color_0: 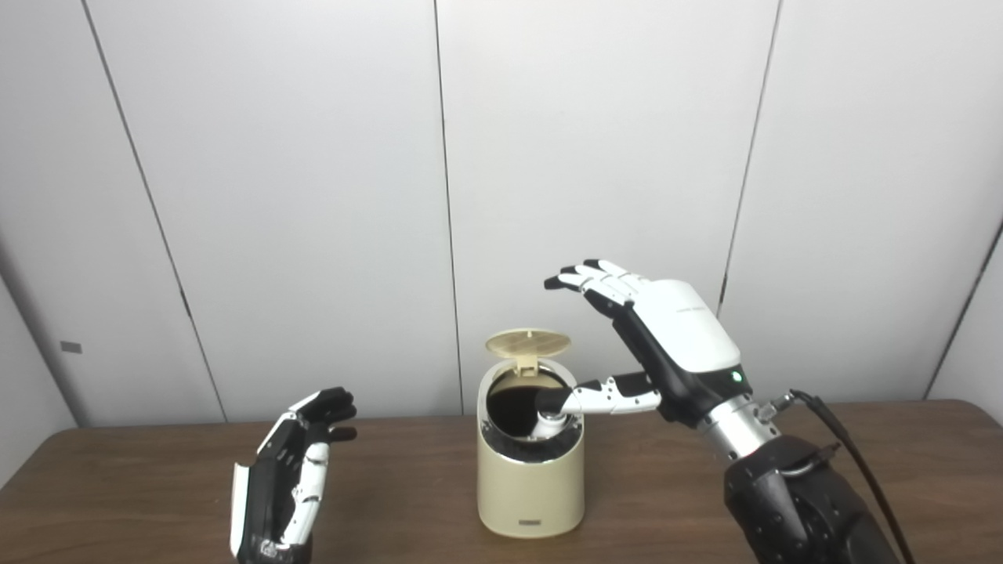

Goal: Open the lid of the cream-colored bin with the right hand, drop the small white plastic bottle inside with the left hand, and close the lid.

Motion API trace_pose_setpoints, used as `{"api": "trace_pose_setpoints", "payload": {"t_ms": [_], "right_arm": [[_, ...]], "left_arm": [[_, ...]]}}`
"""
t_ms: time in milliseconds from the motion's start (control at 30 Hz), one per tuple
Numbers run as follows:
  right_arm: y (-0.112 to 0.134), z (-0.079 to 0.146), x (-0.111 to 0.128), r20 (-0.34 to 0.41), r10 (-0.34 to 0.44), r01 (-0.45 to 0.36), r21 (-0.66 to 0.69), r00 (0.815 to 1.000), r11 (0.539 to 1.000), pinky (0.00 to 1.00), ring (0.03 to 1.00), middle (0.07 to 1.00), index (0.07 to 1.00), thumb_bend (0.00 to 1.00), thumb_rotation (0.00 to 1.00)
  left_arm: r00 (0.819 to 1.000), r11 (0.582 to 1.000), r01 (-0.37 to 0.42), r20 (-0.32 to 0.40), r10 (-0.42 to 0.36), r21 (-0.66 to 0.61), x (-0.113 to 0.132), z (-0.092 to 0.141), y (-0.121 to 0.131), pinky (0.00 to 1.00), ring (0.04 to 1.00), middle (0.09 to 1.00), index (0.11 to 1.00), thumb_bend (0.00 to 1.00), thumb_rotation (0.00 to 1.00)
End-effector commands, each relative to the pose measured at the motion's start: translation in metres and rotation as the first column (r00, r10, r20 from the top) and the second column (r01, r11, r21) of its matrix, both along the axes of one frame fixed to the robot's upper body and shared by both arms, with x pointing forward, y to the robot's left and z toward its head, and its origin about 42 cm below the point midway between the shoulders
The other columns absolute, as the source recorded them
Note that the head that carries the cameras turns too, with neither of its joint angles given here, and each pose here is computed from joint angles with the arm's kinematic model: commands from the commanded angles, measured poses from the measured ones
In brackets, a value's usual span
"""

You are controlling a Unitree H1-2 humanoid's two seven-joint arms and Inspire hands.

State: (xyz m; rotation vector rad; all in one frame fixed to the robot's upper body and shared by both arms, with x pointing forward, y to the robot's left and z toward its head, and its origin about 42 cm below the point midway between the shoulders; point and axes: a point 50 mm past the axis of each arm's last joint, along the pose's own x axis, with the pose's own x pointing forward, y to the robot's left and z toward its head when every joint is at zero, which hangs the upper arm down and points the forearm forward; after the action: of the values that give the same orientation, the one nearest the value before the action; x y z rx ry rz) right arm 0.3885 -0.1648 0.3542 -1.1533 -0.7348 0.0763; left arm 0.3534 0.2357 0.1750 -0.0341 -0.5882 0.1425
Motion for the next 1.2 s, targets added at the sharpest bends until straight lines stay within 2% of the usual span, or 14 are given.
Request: {"api": "trace_pose_setpoints", "payload": {"t_ms": [0, 300, 700, 1167], "right_arm": [[0.007, 0.024, 0.004, 0.065, 0.012, -0.011, -0.021, 0.998, 1.000, 0.89, 0.920, 0.882, 0.838, 0.97, 0.96], [0.025, 0.021, 0.026, -0.011, 0.016, -0.016, -0.080, 1.000, 0.997, 0.92, 0.938, 0.900, 0.856, 0.95, 0.94], [0.028, 0.005, 0.038, -0.054, 0.006, -0.012, -0.109, 0.999, 0.994, 0.89, 0.897, 0.840, 0.800, 0.97, 0.99], [0.024, 0.000, 0.030, -0.044, -0.001, -0.004, -0.111, 0.999, 0.994, 0.80, 0.742, 0.640, 0.618, 0.95, 0.99]], "left_arm": [[0.998, 1.000, 0.006, 0.058, -0.007, 0.010, 0.007, 0.014, -0.002, 0.63, 0.711, 0.720, 0.708, 0.23, 0.60], [0.998, 1.000, 0.001, 0.060, -0.001, 0.004, 0.005, 0.014, -0.004, 0.63, 0.705, 0.708, 0.694, 0.24, 0.63], [0.998, 1.000, -0.004, 0.069, 0.004, -0.003, 0.003, 0.016, -0.003, 0.64, 0.711, 0.713, 0.701, 0.22, 0.64], [0.997, 1.000, -0.003, 0.074, 0.004, -0.006, 0.002, 0.017, -0.003, 0.63, 0.702, 0.708, 0.698, 0.22, 0.63]]}}
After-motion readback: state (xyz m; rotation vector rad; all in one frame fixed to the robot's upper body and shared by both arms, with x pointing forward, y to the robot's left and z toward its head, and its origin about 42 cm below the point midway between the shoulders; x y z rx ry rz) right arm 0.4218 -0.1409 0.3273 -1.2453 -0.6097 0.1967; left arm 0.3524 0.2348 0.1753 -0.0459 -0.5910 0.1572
